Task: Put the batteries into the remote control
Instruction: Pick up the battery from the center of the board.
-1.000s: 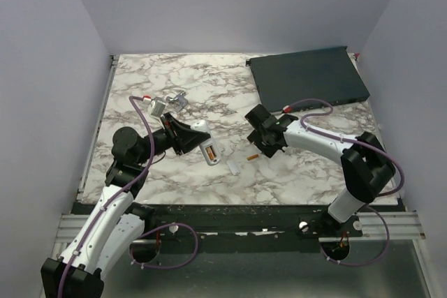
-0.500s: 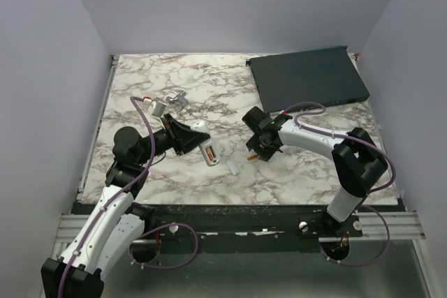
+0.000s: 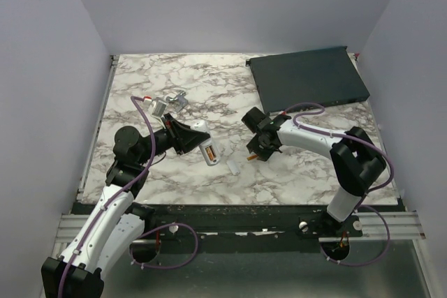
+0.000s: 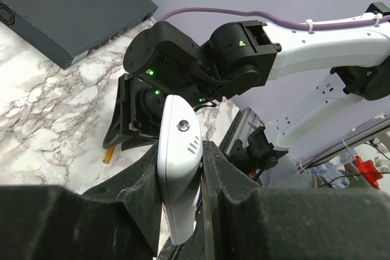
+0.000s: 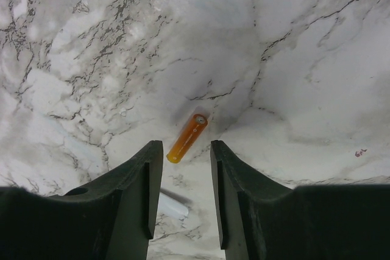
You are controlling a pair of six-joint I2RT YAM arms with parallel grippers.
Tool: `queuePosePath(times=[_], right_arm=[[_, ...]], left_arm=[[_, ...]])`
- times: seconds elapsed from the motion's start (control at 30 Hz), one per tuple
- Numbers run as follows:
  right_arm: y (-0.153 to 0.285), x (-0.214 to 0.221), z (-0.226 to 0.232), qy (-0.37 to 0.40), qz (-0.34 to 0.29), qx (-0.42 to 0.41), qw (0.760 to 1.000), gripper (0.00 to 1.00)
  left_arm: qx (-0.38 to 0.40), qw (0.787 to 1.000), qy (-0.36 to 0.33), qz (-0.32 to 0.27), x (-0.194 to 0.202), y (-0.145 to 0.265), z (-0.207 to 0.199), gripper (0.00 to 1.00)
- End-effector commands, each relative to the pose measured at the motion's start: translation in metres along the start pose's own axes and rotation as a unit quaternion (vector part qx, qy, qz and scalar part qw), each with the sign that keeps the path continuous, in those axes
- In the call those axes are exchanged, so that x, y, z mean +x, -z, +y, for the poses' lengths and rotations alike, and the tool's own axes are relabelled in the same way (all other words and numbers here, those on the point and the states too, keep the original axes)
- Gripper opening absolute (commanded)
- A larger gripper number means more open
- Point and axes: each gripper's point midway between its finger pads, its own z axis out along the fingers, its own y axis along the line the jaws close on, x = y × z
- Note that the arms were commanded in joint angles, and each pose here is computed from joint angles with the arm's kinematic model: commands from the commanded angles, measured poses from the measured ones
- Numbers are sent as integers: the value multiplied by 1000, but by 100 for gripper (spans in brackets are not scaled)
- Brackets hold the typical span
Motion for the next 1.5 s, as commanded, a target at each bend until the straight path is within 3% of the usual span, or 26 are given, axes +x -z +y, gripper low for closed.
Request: queuePosePath(times=[0.0,0.4,0.83,1.47], right_arm=[[-9,4,-8,5,2,26,1000,43],[-19,1,-2,13,-12,31,999,42],[-27,-3,-16,34,-28,55,998,30],[-29,-13,-25,31,-58,79,995,39]], left_arm=[[-2,1000,-14,-16,-8,-1,-1,0],[-10,1000,-14,-18,-8,0,3,0],[-17,1000,-14,-20,-9,0,6,0],[-19,999,-18,-21,-11,0,4,0]])
